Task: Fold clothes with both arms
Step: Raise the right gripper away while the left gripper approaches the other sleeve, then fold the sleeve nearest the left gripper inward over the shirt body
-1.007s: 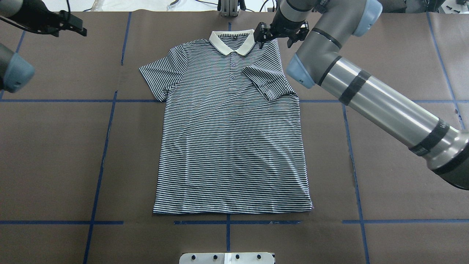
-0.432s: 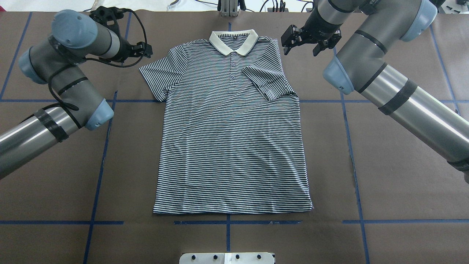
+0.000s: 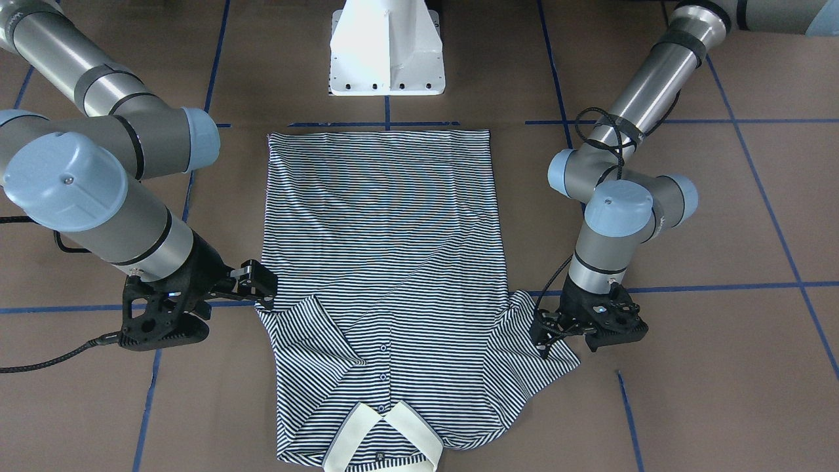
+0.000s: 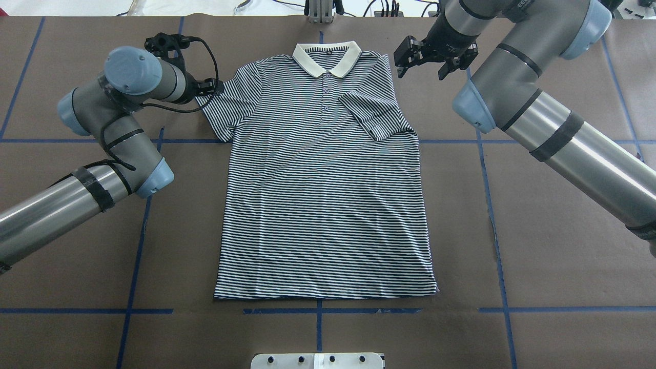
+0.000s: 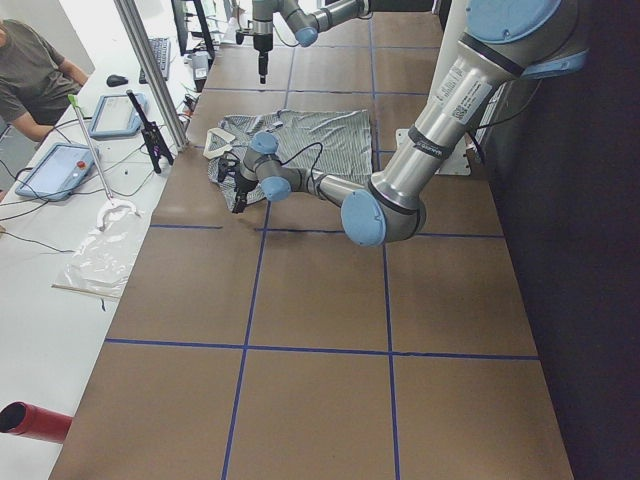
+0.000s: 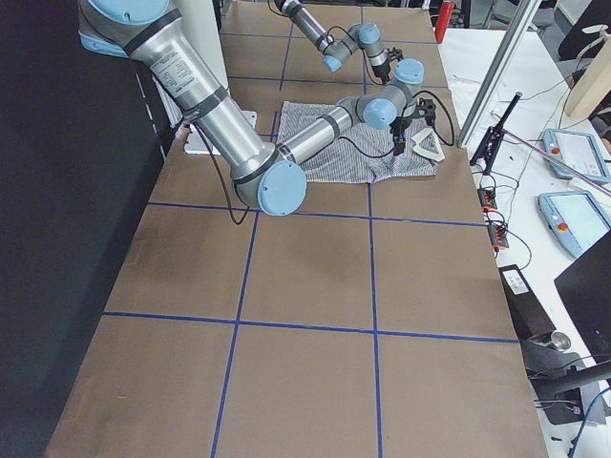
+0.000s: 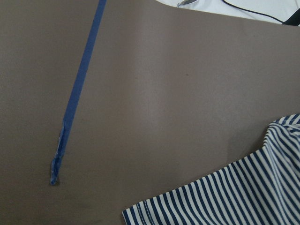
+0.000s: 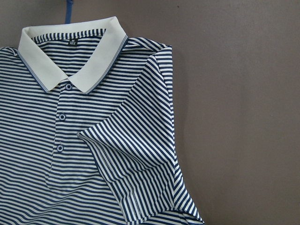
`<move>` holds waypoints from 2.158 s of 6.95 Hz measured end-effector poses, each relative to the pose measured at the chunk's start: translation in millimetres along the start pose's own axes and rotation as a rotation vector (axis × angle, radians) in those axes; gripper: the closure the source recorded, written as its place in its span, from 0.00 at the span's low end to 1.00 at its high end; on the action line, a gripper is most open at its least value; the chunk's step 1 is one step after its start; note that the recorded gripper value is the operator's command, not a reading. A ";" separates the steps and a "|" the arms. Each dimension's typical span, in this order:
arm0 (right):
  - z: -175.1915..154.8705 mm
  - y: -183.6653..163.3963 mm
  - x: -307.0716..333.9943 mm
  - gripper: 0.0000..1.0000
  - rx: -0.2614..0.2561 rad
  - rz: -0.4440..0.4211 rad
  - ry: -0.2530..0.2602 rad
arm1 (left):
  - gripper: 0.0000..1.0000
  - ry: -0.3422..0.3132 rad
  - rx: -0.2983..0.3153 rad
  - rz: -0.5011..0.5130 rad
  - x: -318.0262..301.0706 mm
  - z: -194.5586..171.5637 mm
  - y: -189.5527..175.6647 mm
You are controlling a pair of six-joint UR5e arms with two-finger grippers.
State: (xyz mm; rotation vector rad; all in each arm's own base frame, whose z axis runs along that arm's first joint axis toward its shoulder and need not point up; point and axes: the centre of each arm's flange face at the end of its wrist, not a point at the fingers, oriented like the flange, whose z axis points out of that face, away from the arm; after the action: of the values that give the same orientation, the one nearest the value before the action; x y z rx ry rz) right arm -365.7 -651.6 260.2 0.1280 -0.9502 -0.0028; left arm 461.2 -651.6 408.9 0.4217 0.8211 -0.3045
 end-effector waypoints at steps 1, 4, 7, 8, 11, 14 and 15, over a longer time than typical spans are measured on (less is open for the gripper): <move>0.2 0.1 -0.4 0.00 0.000 0.003 -0.001 | 0.50 -0.007 -0.002 0.004 2.4 5.4 0.9; 0.5 0.0 -0.4 0.00 0.000 0.005 0.000 | 1.00 -0.008 -0.003 0.016 5.9 6.9 -0.2; 4.9 -1.5 3.3 0.00 -0.004 0.010 0.009 | 1.00 0.026 0.007 0.027 36.4 -6.9 -12.3; 6.8 -2.4 5.3 0.00 -0.003 0.012 0.015 | 1.00 0.031 0.007 0.024 52.8 -14.3 -18.8; 12.2 -3.5 10.9 0.00 -0.007 0.018 0.025 | 1.00 0.037 -0.005 -0.114 153.5 -55.9 -46.2; 18.8 -2.7 18.7 0.00 -0.015 0.021 0.035 | 0.00 0.055 -0.040 -0.218 205.3 -51.2 -18.4; 19.8 -2.8 20.2 0.00 -0.014 0.023 0.038 | 0.00 0.077 -0.048 -0.215 212.7 -47.8 -4.9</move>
State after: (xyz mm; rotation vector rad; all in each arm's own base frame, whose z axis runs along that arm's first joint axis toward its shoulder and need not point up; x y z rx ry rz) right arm -369.8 -657.7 287.7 0.1035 -0.9131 0.0138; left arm 565.9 -654.3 217.7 0.3014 0.9494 -0.4695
